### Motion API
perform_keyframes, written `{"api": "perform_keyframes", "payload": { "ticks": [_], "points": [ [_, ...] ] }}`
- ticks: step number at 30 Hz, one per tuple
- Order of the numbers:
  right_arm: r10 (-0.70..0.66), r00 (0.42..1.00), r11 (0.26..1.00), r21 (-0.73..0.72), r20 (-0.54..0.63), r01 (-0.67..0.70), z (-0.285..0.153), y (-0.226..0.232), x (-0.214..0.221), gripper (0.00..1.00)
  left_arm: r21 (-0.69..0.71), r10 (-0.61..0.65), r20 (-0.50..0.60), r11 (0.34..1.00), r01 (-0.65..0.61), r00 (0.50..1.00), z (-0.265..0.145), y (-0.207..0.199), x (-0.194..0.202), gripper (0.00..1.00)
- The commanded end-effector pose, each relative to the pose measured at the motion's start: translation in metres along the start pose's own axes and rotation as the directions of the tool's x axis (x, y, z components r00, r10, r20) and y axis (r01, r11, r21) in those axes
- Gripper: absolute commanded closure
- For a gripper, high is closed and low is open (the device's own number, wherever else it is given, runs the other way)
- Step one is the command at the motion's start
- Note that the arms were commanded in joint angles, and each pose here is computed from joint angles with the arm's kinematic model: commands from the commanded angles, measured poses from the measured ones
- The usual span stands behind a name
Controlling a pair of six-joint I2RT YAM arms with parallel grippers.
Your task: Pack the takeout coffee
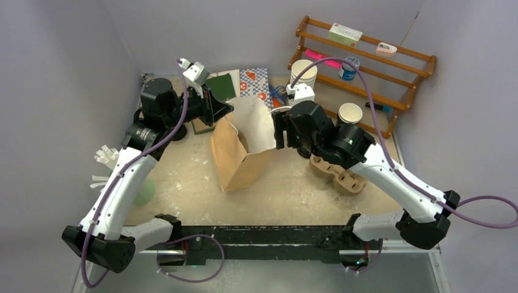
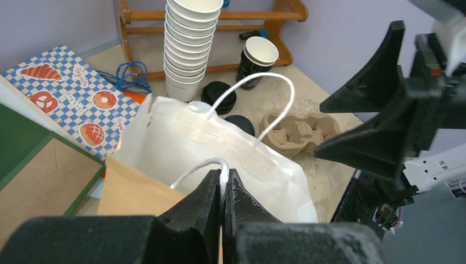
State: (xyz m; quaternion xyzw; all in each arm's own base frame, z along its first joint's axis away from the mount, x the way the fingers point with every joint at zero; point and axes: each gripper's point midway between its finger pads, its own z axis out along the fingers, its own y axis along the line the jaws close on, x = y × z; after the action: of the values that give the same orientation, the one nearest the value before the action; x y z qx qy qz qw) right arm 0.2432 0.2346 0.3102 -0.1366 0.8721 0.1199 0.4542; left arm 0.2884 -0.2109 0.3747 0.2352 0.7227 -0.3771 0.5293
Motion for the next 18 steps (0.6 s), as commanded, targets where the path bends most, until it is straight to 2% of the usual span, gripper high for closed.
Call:
{"api": "perform_keyframes", "payload": {
  "ticks": [1, 5, 12, 16, 18],
  "points": [
    [0.093, 0.995, 0.989, 0.116, -0.04, -0.088, 0.02, -0.026, 0.013, 0.24, 0.023, 0.024, 0.038, 0.999, -0.024, 0.999, -0.007, -0.009, -0.011, 1.0],
    [0.146, 0.987, 0.989, 0.0, -0.066, -0.147, 0.037, -0.012, 0.008, 0.23, 0.029, 0.024, 0.038, 0.999, -0.025, 0.999, -0.012, -0.012, -0.008, 1.0],
    [0.136, 0.989, 0.977, -0.156, -0.065, -0.144, 0.046, 0.023, -0.013, 0.22, 0.0, 0.044, 0.02, 0.999, -0.044, 0.999, -0.026, -0.014, -0.001, 1.0],
    [0.122, 0.989, 0.977, -0.164, -0.086, -0.135, 0.061, 0.032, -0.015, 0.22, -0.015, 0.05, 0.009, 0.999, -0.05, 0.999, -0.035, -0.017, 0.007, 1.0],
    [0.109, 0.988, 0.977, -0.173, -0.107, -0.126, 0.071, 0.038, -0.013, 0.26, -0.024, 0.053, 0.002, 0.998, -0.053, 0.999, -0.039, -0.017, 0.012, 1.0]
  ]
}}
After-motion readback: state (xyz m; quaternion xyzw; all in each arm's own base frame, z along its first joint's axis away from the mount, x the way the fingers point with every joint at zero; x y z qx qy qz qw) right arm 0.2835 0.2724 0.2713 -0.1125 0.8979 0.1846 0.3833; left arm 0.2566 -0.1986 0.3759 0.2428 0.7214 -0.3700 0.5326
